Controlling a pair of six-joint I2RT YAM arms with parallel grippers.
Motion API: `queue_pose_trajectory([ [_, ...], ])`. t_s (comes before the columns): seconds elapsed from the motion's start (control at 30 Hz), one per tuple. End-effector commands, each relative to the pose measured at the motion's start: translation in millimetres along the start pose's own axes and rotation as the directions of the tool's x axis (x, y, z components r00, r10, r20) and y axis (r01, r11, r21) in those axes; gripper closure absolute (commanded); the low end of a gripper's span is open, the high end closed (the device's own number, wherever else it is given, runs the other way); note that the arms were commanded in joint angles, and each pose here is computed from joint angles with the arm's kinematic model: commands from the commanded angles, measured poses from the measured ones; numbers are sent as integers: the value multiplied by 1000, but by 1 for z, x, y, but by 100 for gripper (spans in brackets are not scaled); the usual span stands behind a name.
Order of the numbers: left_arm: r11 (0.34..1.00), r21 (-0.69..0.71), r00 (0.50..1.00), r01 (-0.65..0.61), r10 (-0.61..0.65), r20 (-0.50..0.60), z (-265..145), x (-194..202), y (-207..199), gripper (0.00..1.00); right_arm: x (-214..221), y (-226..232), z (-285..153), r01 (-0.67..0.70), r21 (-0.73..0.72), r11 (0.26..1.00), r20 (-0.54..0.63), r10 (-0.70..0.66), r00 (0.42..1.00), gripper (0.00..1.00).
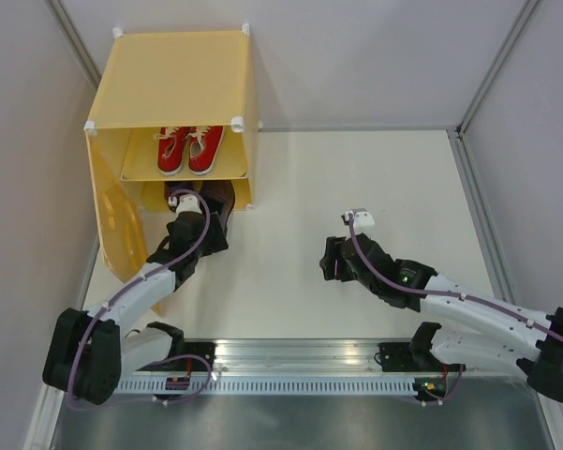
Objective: Place and organize the shoes in the shoe cabinet
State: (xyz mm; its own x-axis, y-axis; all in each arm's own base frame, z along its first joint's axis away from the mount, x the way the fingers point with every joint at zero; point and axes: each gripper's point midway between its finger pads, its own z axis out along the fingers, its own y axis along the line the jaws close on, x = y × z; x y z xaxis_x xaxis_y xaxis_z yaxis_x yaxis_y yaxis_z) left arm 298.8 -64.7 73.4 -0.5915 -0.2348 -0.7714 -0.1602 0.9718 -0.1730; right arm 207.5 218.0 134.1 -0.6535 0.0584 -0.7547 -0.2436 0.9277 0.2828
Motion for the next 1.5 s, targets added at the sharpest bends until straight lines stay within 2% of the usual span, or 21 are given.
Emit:
queue_pose_trajectory([
  [0.0,1000,19,995,3,-5,99,9,-27,-15,8,-6,4,-1,-17,-24,1000,30,18,999,33],
  [0.33,1000,-21,1000,5,-5,30,31,-17,-22,13,-9,1,-4,-15,-23,1000,46,16,999,33],
  [0.47,998,-70,1000,7,-6,21,38,-14,-18,19,-8,-1,-3,-15,-20,1000,40,16,999,33],
  [0.57,995,-98,999,17,-14,31,40,-15,-14,30,-7,-2,-2,-14,-19,1000,39,15,999,33],
  [0.67,996,-89,998,31,-25,64,36,-28,-18,46,-7,-2,-2,-14,-16,1000,39,14,999,33],
  [0.7,996,-81,997,33,-27,78,34,-34,-20,57,-8,-3,-2,-17,-15,1000,42,17,999,33],
  [0.8,997,-63,992,38,-31,121,29,-53,-26,69,-8,-4,-1,-17,-14,1000,40,18,999,33],
  [1.0,997,-77,983,18,-3,185,32,-89,-36,71,-13,-4,-1,-14,-13,1000,47,14,999,32],
  [1.27,989,-148,984,8,19,179,63,-97,-39,71,-12,-11,1,-6,3,1000,39,6,999,33],
  [1.43,986,-162,983,49,-19,183,76,-99,-36,67,-10,-17,0,-6,17,1000,36,5,999,33],
  [1.47,983,-175,984,50,-18,177,80,-96,-33,61,-8,-18,-1,-4,20,1000,32,3,999,33],
])
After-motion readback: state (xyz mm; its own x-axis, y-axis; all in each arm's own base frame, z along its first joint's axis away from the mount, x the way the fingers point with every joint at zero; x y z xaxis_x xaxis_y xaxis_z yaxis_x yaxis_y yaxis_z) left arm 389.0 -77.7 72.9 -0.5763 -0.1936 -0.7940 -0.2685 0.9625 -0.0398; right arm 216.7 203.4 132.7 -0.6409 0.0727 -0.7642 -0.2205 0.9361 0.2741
